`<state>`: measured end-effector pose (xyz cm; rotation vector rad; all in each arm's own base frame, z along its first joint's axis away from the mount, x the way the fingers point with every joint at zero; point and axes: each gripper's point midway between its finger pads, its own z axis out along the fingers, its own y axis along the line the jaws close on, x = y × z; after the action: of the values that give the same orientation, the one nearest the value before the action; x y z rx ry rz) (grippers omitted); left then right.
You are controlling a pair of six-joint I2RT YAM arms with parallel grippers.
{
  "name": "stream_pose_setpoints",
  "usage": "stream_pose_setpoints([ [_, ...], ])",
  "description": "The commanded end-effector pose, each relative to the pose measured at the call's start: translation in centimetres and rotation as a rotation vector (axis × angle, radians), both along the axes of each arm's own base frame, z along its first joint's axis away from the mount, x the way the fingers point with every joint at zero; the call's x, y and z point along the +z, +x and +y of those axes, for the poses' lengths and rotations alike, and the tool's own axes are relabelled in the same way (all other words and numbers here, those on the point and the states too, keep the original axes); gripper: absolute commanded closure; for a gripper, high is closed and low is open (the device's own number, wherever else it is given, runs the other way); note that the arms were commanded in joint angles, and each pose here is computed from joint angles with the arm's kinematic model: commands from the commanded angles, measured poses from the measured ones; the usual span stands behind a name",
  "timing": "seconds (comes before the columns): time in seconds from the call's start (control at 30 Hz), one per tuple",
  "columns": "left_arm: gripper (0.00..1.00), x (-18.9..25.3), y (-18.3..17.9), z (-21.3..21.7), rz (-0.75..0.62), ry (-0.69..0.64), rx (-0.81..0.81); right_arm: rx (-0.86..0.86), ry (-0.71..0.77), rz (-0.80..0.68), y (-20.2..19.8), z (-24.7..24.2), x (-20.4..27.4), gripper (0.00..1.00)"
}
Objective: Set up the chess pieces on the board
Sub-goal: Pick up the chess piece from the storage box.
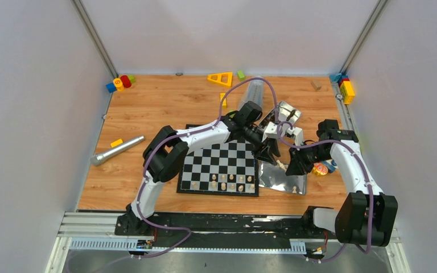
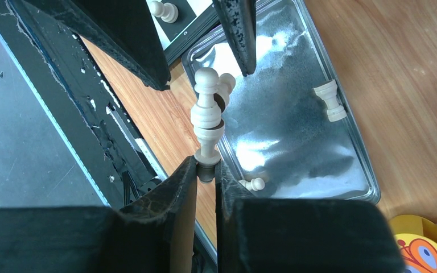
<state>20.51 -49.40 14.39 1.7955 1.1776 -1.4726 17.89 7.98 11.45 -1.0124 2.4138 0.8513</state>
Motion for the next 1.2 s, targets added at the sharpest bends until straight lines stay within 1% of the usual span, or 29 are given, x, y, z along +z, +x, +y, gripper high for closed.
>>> stream_pose_setpoints([
  [0.0,0.49,1.5,-0.2,-1.0,0.018,-0.048,-0.024,0.02,0.035,-0.061,0.5,0.4,1.2,1.0],
  [0.2,0.55,1.3,-0.3,-1.0,0.037,-0.044,-0.021,0.019,0.035,-0.058,0.5,0.4,1.1,1.0],
  [0.37,0.61,1.1,-0.4,-1.0,0.051,-0.039,-0.022,0.016,0.028,-0.06,0.6,0.2,1.1,1.0],
  [0.6,0.63,0.5,-0.7,-0.9,0.064,-0.028,-0.03,0.009,0.028,-0.065,0.7,0.1,1.1,1.0],
  [0.97,0.72,0.4,-1.1,-1.3,0.089,-0.027,-0.043,0.005,0.029,-0.059,0.7,0.0,1.0,1.0],
  [1.03,0.76,0.3,-1.2,-1.4,0.093,-0.027,-0.048,0.003,0.027,-0.058,0.7,-0.1,1.0,1.0],
  [1.1,0.82,0.5,-1.2,-1.4,0.094,-0.029,-0.051,-0.001,0.022,-0.054,0.7,-0.2,0.8,1.0],
  [1.13,0.88,0.5,-1.2,-1.4,0.094,-0.028,-0.051,-0.005,0.016,-0.053,0.7,-0.4,0.7,1.0],
  [1.17,0.91,0.7,-1.3,-1.3,0.094,-0.027,-0.052,-0.01,0.008,-0.053,0.7,-0.6,0.5,1.0],
])
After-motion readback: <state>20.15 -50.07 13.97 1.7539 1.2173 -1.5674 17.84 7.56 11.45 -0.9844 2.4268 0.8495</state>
